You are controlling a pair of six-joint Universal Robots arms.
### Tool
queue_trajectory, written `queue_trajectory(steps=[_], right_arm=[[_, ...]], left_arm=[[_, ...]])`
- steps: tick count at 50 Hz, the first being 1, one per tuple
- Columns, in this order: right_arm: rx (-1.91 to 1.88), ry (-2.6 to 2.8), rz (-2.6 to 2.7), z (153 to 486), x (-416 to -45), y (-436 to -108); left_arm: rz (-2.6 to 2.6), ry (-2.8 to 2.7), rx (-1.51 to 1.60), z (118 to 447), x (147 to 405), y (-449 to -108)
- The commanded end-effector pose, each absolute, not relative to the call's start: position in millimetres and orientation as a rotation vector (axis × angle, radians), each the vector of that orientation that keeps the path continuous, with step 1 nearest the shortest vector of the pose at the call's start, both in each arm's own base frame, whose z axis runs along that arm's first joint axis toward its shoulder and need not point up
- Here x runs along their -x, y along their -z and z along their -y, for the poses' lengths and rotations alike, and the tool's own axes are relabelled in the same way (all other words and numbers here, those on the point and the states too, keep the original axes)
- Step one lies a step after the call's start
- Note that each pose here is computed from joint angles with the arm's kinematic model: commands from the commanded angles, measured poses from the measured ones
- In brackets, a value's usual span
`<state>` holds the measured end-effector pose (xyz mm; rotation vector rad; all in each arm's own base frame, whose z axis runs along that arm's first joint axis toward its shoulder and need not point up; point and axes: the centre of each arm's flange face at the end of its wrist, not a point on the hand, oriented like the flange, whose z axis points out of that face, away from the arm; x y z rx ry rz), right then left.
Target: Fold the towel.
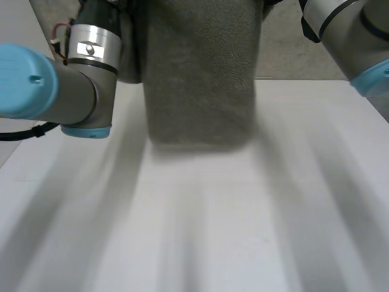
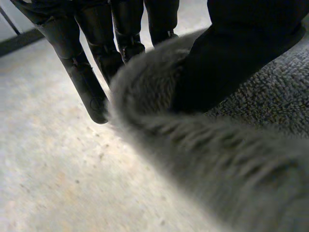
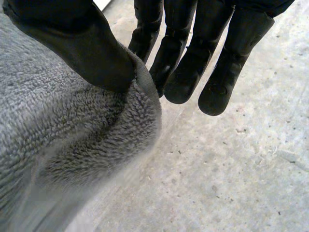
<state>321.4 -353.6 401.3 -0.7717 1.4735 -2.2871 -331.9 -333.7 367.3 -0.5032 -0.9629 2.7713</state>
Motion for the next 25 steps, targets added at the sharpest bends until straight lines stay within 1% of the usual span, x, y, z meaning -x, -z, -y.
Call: queue_trajectory(steps=[1, 2, 3, 4, 5, 6, 8, 9, 10, 11, 12, 13, 14, 16, 17, 18, 19, 20, 22, 23, 25], right_arm=[[1.095, 2.018, -1.798, 327, -316, -324], [1.226, 1.948, -1.859, 316, -316, -300], [1.227, 1.947, -1.859, 316, -316, -300], [1.362, 1.859, -1.905, 302, -315, -274], [1.479, 1.769, -1.945, 288, -311, -250], [1.480, 1.768, -1.945, 288, -311, -250], [1.656, 1.588, -2.005, 259, -298, -212], [1.657, 1.588, -2.005, 259, -298, -211], [1.710, 1.496, -2.028, 244, -291, -195], [1.711, 1.495, -2.029, 244, -291, -194], [1.726, 1.414, -2.053, 232, -286, -181], [1.730, 1.344, -2.064, 221, -282, -169], [1.730, 1.344, -2.064, 221, -282, -169], [1.735, 1.271, -2.063, 204, -277, -154], [1.735, 1.271, -2.063, 204, -276, -154], [1.732, 1.269, -2.057, 199, -275, -153], [1.730, 1.277, -2.053, 195, -273, -153], [1.730, 1.277, -2.053, 195, -273, -153], [1.728, 1.299, -2.042, 192, -272, -156], [1.727, 1.326, -2.031, 190, -271, -159], [1.725, 1.357, -2.019, 188, -271, -162]], left_arm=[[1.261, -2.620, 0.645, 315, 325, -315], [1.382, -2.548, 0.696, 311, 321, -291], [1.513, -2.469, 0.745, 307, 315, -265], [1.514, -2.468, 0.746, 307, 315, -265], [1.631, -2.390, 0.791, 300, 309, -243], [1.632, -2.389, 0.792, 300, 309, -243], [1.889, -2.209, 0.866, 283, 285, -198], [1.890, -2.208, 0.867, 283, 285, -198], [1.995, -2.131, 0.888, 273, 272, -182], [2.081, -2.056, 0.907, 262, 261, -168], [2.082, -2.055, 0.908, 262, 261, -168], [2.148, -1.988, 0.924, 250, 253, -157], [2.148, -1.987, 0.924, 250, 253, -157], [2.238, -1.867, 0.962, 227, 244, -139], [2.238, -1.866, 0.962, 226, 244, -139], [2.263, -1.828, 0.973, 218, 241, -134], [2.268, -1.820, 0.977, 211, 239, -136], [2.268, -1.820, 0.977, 211, 239, -136], [2.242, -1.840, 0.977, 200, 237, -149], [2.242, -1.840, 0.977, 200, 237, -149], [2.192, -1.891, 0.972, 195, 238, -164]])
